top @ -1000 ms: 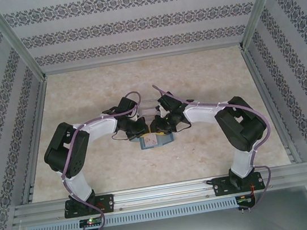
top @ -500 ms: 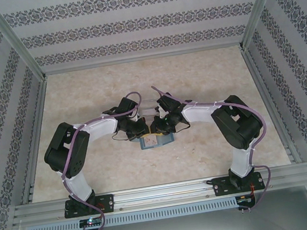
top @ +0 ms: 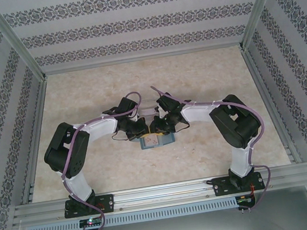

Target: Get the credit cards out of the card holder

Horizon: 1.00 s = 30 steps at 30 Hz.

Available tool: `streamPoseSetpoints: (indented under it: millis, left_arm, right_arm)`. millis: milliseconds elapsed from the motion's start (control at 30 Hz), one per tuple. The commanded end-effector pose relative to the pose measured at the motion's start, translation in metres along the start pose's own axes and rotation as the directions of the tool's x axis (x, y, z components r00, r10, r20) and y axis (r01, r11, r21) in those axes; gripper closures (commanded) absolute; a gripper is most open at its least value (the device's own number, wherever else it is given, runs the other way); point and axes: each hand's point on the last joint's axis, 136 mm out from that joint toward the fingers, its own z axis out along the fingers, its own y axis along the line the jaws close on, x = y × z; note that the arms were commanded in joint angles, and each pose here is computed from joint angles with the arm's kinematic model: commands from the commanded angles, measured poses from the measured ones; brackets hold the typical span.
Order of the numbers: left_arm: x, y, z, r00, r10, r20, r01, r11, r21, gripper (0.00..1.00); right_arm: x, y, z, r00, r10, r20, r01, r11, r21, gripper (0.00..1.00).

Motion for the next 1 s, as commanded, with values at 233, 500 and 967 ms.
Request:
streamPoseSetpoints:
  millis: [233,500,967]
  left_arm:
    - [0.006,0.005,0.008,1.0,-0.005,-0.03,0.004,1.0,-0.022,0.98]
    - [0.007,0.009,0.005,1.0,-0.003,-0.029,0.002,0.999,-0.043,0.98]
    - [0.004,-0.023,-0.002,0.999,0.043,-0.024,-0.043,0.999,0.017,0.98]
  right_arm:
    - [0.003,-0.007,-0.004,1.0,-0.013,0.0,0.013,0.998,0.069,0.56]
    - [0.0,0.007,-0.014,0.999,-0.031,0.016,0.03,0.999,0.031,0.45]
    - [0.001,0.01,-0.027,0.999,-0.028,0.046,0.028,0.999,0.016,0.61]
